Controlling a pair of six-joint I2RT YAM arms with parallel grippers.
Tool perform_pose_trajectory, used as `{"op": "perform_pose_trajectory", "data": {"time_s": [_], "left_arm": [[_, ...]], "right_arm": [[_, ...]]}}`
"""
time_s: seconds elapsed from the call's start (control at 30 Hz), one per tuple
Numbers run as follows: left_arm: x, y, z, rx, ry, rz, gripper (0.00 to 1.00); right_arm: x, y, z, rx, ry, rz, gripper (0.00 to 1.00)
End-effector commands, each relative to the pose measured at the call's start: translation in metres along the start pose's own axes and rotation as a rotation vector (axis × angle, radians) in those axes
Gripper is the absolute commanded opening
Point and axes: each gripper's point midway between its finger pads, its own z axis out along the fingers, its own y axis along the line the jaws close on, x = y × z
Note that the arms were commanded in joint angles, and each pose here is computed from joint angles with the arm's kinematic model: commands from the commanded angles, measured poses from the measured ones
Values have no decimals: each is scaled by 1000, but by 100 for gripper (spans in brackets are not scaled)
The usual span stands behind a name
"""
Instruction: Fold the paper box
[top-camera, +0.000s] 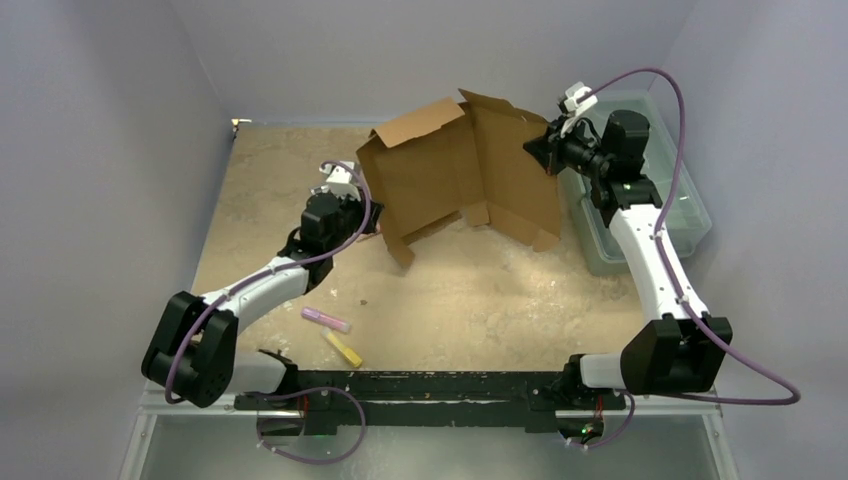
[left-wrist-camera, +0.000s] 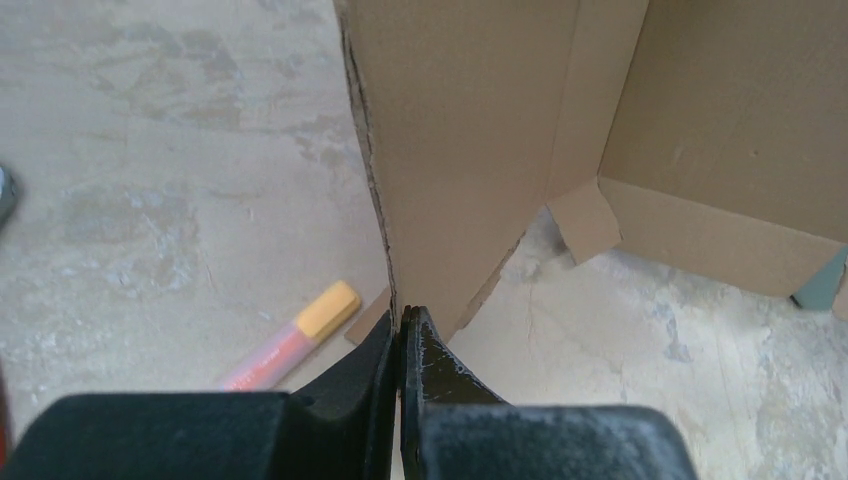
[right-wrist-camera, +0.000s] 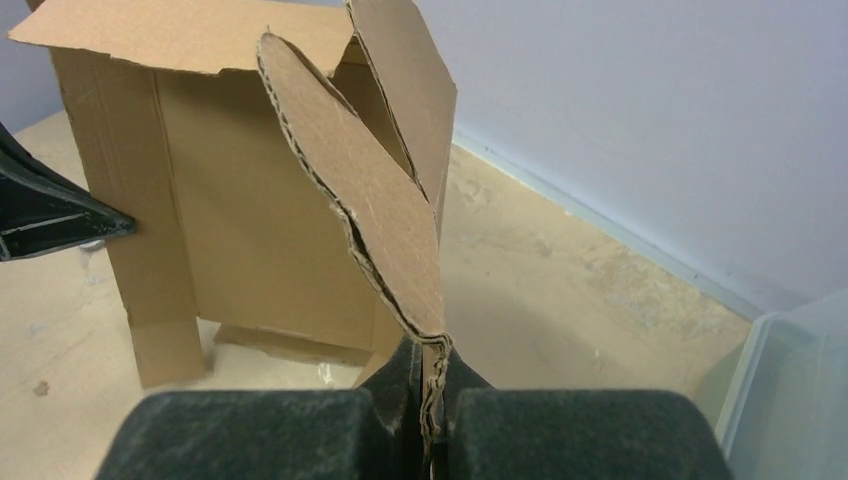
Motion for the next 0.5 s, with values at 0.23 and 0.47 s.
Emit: {"op": "perform_pose_trajectory", "data": {"time_s": [0.23, 0.47], "left_arm": [[-80, -55, -22, 204, -127, 4, 0], [-84, -86, -52, 318, -53, -199, 0]], "right_arm": [[-79, 27, -42, -25, -139, -129, 0], [-78, 49, -84, -5, -61, -156, 0]]}}
